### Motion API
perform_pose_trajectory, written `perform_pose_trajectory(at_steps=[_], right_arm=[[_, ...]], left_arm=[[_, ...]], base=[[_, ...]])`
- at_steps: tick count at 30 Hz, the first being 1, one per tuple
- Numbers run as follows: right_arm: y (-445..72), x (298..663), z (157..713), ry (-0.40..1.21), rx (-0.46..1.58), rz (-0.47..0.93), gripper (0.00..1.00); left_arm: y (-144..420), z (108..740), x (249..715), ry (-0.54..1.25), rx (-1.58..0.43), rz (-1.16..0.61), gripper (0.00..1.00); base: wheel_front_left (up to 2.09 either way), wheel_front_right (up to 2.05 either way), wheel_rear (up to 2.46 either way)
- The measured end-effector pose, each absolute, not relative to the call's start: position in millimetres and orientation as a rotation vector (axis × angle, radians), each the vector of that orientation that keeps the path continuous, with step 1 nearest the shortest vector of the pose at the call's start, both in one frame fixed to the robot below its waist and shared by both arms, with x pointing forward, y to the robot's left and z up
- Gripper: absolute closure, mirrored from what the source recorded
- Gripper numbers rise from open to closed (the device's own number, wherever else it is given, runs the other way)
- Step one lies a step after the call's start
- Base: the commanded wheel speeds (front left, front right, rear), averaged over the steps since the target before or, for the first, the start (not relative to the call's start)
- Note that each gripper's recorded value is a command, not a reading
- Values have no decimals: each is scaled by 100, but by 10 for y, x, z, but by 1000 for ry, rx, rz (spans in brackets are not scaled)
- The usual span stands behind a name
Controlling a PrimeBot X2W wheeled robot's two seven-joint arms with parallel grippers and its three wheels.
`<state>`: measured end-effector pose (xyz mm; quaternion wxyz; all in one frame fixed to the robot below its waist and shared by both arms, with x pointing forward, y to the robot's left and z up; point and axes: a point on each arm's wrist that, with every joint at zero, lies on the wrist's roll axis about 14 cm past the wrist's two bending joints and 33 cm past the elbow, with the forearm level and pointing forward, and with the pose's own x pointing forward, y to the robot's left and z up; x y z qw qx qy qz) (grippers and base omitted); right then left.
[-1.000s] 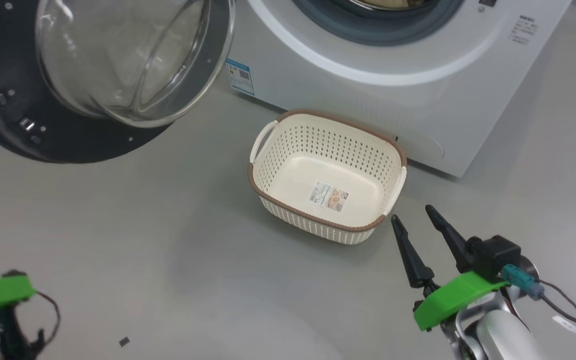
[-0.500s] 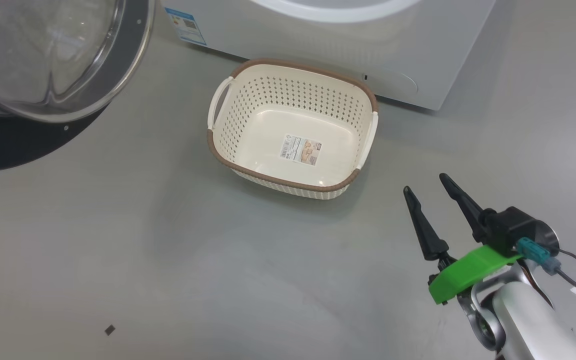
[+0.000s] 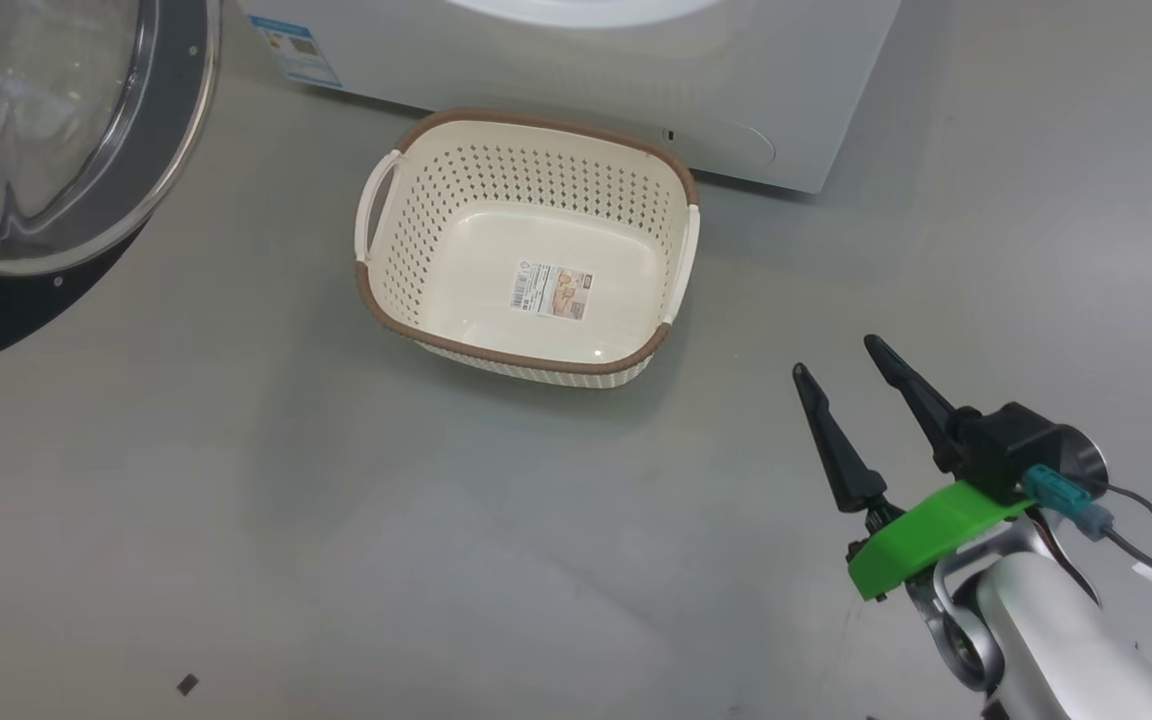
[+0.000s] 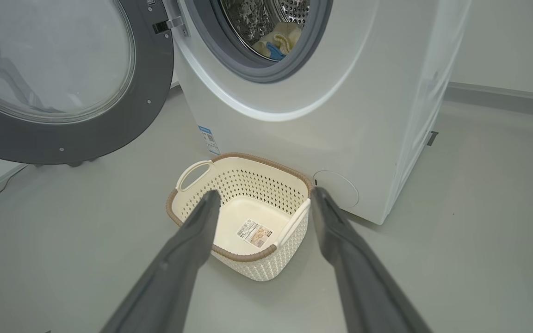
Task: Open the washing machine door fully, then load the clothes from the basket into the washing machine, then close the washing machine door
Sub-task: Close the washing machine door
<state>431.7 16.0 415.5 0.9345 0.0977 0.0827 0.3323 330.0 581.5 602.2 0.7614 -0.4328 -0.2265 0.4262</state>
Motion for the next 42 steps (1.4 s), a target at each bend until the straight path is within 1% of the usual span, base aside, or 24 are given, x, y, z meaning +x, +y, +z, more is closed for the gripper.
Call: perform_pose_trajectory(at_steps=[2, 5, 12, 20, 22, 37, 42], right_arm=[[131, 4335, 4166, 164, 198, 671, 0], [94, 4340, 4145, 169, 196, 661, 0], [17, 4350, 4088, 182, 196, 639, 0], [-22, 4410, 4090, 175, 196, 626, 0], [-29, 4409, 4084, 176, 196, 624, 0], [-43, 4394, 4216, 148, 181, 622, 0], [-30, 4383, 4276, 135, 182, 623, 0]], left_arm=[[5789, 5977, 3437, -465, -1036, 880, 100], [5759, 5923, 3572, -419, -1098, 841, 100], [5686, 5630, 3729, -284, -1155, 840, 100], [5603, 5550, 3924, -232, -1219, 794, 100], [5538, 5505, 3985, -202, -1250, 756, 100], [5353, 5575, 4050, -106, -1274, 622, 100], [5236, 5617, 4082, -30, -1270, 547, 100]], base=[[0, 0, 0], [0, 0, 0], [0, 0, 0], [0, 0, 0], [0, 0, 0], [0, 0, 0], [0, 0, 0]])
